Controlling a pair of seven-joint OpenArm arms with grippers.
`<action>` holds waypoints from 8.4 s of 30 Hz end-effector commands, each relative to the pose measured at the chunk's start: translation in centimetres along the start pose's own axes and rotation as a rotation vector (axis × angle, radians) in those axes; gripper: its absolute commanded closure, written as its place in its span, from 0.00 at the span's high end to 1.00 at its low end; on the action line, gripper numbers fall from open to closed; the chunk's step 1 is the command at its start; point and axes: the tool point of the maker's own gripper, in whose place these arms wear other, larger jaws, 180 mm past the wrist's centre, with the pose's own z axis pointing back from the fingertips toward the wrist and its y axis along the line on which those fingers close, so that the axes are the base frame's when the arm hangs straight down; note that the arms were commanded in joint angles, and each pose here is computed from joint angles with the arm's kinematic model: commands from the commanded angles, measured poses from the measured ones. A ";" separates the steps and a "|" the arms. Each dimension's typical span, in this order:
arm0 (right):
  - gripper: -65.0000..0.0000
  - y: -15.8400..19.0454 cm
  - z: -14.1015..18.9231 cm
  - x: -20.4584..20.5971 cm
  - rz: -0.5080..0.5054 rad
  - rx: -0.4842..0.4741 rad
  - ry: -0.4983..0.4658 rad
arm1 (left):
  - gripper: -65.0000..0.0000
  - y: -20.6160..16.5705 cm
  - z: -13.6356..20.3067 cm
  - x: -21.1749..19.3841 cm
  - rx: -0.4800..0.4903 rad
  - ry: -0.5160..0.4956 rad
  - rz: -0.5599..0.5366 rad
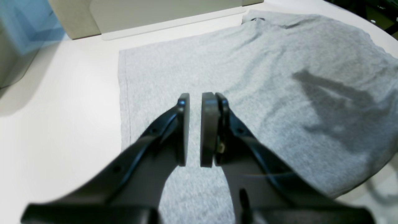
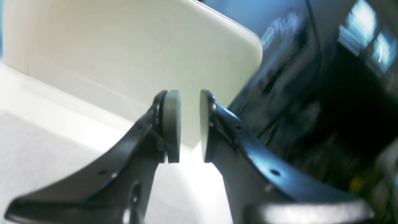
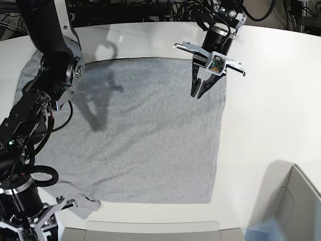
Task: Fold the T-shirt properly
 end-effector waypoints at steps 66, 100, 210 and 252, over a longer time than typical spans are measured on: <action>0.39 18.4 10.0 -8.0 -0.801 0.159 0.004 | 0.23 6.0 -4.9 8.4 0.051 -0.222 -0.168; 0.39 10.3 35.6 -29.8 -1.104 -0.245 0.859 | 0.25 3.4 -1.7 4.1 0.167 -0.146 0.032; 0.00 6.6 37.5 -33.1 -1.085 -0.321 0.843 | 0.00 9.6 6.8 -16.1 0.217 0.685 0.794; 0.00 8.2 23.0 -30.6 -0.661 -0.035 0.685 | 0.00 15.6 0.9 -7.7 0.307 0.436 0.811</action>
